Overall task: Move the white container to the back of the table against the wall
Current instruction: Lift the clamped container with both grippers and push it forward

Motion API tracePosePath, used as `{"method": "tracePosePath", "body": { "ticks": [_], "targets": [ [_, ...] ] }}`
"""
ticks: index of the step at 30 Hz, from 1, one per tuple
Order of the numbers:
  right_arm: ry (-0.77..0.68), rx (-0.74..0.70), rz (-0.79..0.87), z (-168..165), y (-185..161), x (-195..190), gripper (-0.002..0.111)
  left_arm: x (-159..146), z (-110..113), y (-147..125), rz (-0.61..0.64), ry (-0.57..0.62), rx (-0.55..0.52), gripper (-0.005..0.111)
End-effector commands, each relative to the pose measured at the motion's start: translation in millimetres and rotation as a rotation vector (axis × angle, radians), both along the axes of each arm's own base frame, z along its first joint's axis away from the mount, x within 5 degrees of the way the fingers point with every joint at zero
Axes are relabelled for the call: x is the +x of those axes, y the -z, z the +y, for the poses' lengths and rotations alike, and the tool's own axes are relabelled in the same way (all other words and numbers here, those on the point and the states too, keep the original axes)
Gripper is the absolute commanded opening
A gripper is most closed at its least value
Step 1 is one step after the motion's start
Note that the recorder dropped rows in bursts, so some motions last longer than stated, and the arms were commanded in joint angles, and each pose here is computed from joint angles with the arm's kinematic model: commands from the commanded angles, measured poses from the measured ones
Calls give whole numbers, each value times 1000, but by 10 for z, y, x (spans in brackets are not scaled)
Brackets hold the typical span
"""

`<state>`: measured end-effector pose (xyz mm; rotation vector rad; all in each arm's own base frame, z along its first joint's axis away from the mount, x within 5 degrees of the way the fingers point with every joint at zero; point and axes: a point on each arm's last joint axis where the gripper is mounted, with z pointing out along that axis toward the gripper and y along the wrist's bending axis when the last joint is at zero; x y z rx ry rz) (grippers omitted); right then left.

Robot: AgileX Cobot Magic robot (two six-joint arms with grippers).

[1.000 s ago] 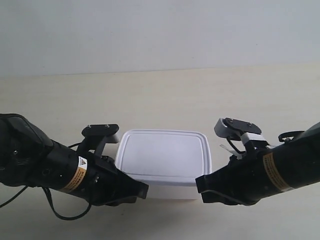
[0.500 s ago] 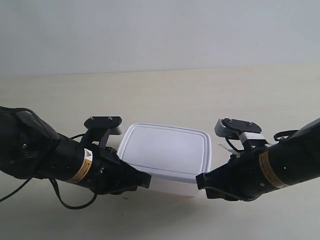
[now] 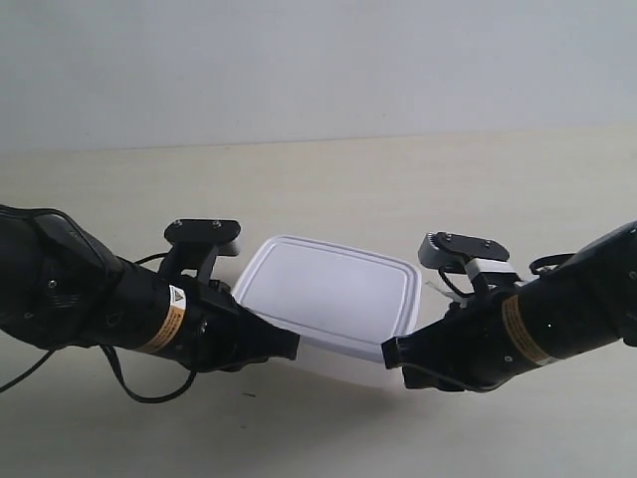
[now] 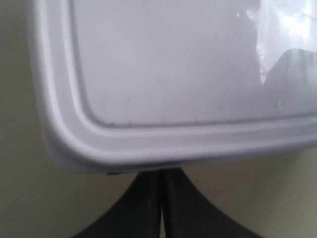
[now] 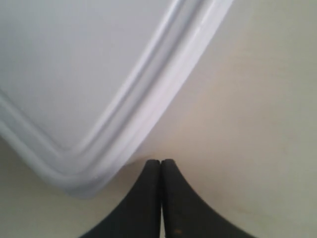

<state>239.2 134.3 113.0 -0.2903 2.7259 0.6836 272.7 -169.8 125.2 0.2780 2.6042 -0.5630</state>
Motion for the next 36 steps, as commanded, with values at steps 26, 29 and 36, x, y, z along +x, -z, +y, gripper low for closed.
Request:
{"method": "tracePosePath", "body": {
  "ticks": [26,29,36],
  "targets": [
    [13,-63,-89,33,48,265,0,266,-99,-44,-90,-8,30,0],
    [24,-74,-101,22,48,279,0,324,-136,-7,-90,0,31,0],
    [-117,157,-27,247,-89,209,0,419,-187,-9,-110,9,30,0]
  ]
}}
